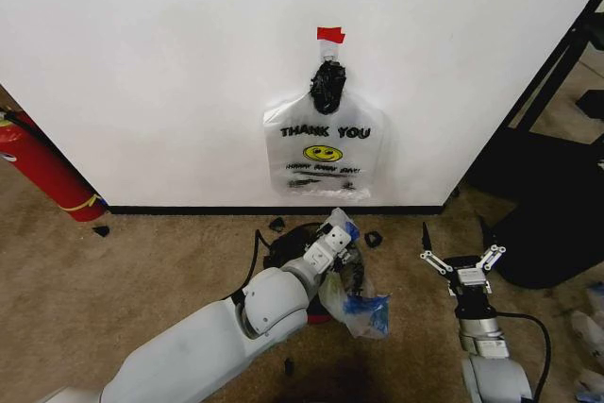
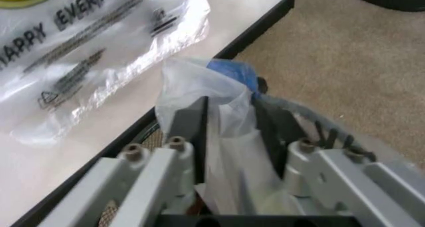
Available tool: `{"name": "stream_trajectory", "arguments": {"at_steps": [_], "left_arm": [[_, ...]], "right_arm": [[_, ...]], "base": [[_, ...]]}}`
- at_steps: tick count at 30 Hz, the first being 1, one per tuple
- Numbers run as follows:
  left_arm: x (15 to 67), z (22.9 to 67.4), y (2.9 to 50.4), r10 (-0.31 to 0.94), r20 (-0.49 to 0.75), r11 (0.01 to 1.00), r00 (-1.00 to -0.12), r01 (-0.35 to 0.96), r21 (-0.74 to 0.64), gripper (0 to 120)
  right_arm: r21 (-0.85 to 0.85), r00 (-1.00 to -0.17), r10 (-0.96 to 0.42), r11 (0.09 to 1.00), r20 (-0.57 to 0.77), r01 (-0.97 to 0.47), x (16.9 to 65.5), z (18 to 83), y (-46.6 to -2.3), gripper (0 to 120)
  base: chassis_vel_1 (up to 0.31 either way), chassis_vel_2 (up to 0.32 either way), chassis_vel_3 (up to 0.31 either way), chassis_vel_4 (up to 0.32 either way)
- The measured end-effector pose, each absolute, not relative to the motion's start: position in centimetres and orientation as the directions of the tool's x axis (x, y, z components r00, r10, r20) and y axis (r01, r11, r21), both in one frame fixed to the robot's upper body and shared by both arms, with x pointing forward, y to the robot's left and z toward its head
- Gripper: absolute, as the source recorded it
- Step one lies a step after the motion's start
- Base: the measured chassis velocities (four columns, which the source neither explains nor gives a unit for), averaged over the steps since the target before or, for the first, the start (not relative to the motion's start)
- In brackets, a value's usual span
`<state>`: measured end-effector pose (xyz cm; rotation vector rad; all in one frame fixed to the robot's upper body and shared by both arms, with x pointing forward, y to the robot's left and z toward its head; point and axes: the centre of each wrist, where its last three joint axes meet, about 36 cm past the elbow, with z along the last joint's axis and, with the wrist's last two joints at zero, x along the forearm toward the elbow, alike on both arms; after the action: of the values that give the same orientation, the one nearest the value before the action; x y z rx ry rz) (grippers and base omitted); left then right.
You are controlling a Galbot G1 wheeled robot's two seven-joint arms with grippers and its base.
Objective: Pick up the garbage bag from the wall and place it over the trash bin.
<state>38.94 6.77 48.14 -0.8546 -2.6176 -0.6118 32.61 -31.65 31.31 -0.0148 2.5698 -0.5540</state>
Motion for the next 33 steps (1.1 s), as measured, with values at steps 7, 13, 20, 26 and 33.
{"name": "stream_trajectory", "arguments": {"at_steps": [7,13,20,26,33], "left_arm": [[39.1,47.0,7.6,0.432,0.439,0.765,-0.788,0.578,0.284,0],[39.6,46.1,9.4,0.374,0.438,0.834,-0.817,0.503,0.227,0],[39.9,44.1,11.1,0.331,0.419,0.903,-0.845,0.413,0.119,0],[39.0,42.3,12.6,0.300,0.424,0.927,-0.855,0.366,0.082,0],[38.2,41.0,13.8,0.275,0.421,0.939,-0.864,0.336,0.075,0]], "right_arm": [[-0.391,-0.874,-0.134,0.918,-0.468,0.069,32.9,30.7,-31.5,100],[-0.288,-0.900,-0.207,0.953,-0.384,-0.096,33.5,28.6,-30.2,100],[-0.083,-0.911,-0.310,0.951,-0.271,-0.298,34.6,27.9,-27.9,100],[0.018,-0.899,-0.401,0.912,-0.174,-0.410,36.3,29.2,-26.6,100],[0.089,-0.840,-0.542,0.835,-0.028,-0.543,38.7,31.1,-26.1,100]], "base": [[0.000,0.000,0.000,0.000],[0.000,0.000,0.000,0.000],[0.000,0.000,0.000,0.000],[0.000,0.000,0.000,0.000],[0.000,0.000,0.000,0.000]]}}
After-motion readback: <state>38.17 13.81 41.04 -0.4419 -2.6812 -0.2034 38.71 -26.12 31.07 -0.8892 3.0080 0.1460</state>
